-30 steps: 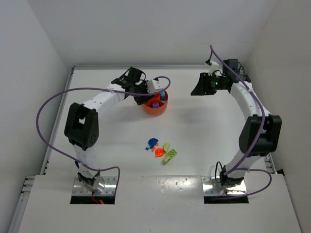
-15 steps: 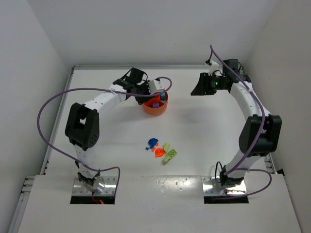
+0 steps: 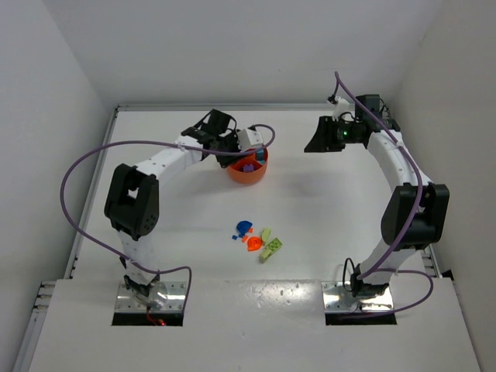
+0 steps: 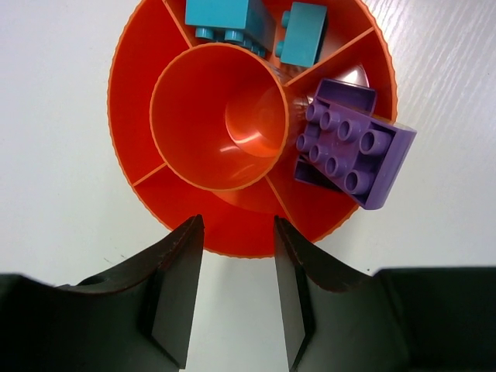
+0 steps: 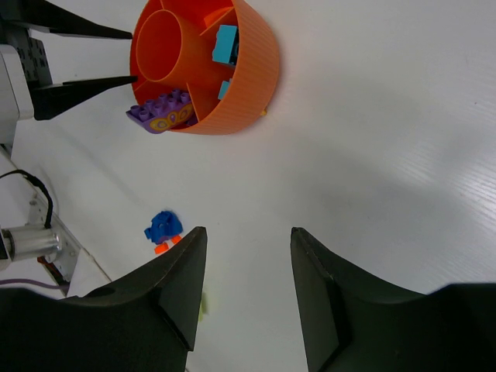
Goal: Sort the legos into containers by color
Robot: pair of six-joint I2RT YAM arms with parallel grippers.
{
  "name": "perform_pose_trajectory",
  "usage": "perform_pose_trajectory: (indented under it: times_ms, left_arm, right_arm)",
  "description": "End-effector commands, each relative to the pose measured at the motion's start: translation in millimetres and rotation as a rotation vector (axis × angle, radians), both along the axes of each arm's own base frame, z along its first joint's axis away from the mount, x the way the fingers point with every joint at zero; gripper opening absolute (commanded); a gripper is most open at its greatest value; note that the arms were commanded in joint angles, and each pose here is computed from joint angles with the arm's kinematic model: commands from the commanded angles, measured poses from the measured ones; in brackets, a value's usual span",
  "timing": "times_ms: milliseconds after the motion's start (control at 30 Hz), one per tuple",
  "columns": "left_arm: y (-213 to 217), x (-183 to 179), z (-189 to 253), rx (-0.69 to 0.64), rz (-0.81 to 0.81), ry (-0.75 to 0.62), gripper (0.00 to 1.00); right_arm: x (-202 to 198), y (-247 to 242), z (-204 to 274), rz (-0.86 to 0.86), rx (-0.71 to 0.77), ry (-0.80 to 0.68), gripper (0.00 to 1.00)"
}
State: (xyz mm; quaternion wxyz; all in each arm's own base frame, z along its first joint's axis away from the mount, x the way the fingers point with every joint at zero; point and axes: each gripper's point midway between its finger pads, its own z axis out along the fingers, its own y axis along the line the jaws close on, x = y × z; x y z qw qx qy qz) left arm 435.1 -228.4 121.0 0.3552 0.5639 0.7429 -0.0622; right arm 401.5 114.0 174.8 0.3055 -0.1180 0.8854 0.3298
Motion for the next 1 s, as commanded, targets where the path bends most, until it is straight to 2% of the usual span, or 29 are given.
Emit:
perform_pose_trajectory:
  times_ms: [0,467,567,600,633,967]
  left_arm:
    - [-6,4,-8,0.003,-0.005,-0.006,0.47]
    - [-5,4,-18,0.009,-0.003,0.001,0.45]
    - [-10,-5,-12,-0.022,-0.04,0.007,0.56]
    - [-11,-9,-12,-0.033,-0.051,0.014,0.63]
    - [-15,-12,-7,-0.057,-0.07,0.016,0.65]
    - [-18,-12,9,-0.09,-0.038,-0.021,0.72]
  right_arm:
    - [-1,5,19,0.031,0.01,-0.075,0.48]
    - [-1,5,19,0.031,0.01,-0.075,0.48]
    - [-2,5,15,0.031,0.011,-0.056,0.48]
    - [-2,5,15,0.031,0.011,-0.056,0.48]
    - [-2,5,15,0.031,0.011,-0.056,0.48]
    - [-2,5,15,0.031,0.011,-0.056,0.48]
